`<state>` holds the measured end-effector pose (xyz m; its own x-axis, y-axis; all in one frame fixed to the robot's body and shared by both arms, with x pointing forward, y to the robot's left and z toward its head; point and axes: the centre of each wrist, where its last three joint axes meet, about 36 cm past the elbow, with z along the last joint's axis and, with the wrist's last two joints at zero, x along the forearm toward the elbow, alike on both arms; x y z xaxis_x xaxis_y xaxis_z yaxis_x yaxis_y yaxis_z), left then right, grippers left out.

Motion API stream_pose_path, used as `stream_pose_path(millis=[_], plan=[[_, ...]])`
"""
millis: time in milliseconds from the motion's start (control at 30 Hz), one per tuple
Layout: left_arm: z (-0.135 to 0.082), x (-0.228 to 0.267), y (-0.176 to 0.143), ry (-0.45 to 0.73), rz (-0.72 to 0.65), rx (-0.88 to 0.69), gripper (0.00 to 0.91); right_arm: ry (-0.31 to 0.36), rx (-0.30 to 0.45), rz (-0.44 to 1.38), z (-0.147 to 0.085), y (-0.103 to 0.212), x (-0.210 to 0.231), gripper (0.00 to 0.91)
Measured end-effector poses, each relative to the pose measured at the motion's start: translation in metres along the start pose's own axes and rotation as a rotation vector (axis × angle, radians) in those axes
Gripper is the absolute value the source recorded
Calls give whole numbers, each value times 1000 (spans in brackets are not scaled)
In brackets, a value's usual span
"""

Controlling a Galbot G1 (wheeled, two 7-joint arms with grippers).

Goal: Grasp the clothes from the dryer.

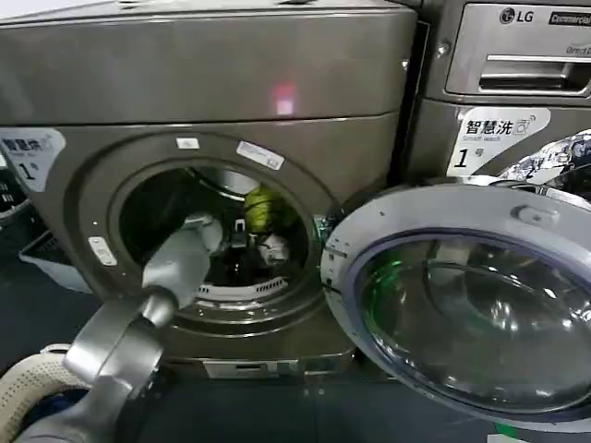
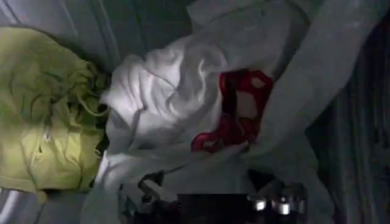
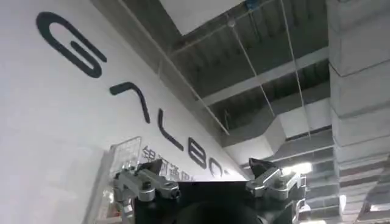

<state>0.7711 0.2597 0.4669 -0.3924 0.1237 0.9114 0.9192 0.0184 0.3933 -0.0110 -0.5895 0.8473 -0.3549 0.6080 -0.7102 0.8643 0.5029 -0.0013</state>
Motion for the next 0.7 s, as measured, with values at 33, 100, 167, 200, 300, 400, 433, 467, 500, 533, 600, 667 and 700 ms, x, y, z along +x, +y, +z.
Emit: stream_pose_path(millis=[33,100,167,200,300,400,433,467,500,533,600,667,700], plan=[[-1,-1,0,3,1,-2,23,0,0,1,0,0,0,907],[-5,-2,0,7,2,-6,0,0,-1,4,1,-1,1,907],[-7,-1,1,6,-1,-7,0,3,-1,5,2,-1,1,907],[-8,-1,1,3,0,-8,0,3,-1,5,2,-1,2,907],[-9,-1,2,-8,3,-3,0,2,-2,7,3,-2,3,907],[-7,-1,1,-30,-11,21,0,3,-2,9,3,-2,3,907],[-6,-1,1,-43,-21,39,0,3,-3,9,4,-2,3,907],[-4,-1,0,-61,-33,61,0,2,-4,8,4,-1,4,907],[-3,-2,-1,-81,-45,87,0,1,-5,6,4,0,4,907],[-2,-3,-2,-110,-62,120,0,1,-6,4,4,1,4,907],[-1,-3,-5,-164,-102,185,0,2,-9,3,6,1,4,907],[1,-4,-8,-231,-154,265,0,4,-11,4,8,2,4,907],[0,-4,-10,-269,-183,304,0,5,-11,4,9,2,4,907]])
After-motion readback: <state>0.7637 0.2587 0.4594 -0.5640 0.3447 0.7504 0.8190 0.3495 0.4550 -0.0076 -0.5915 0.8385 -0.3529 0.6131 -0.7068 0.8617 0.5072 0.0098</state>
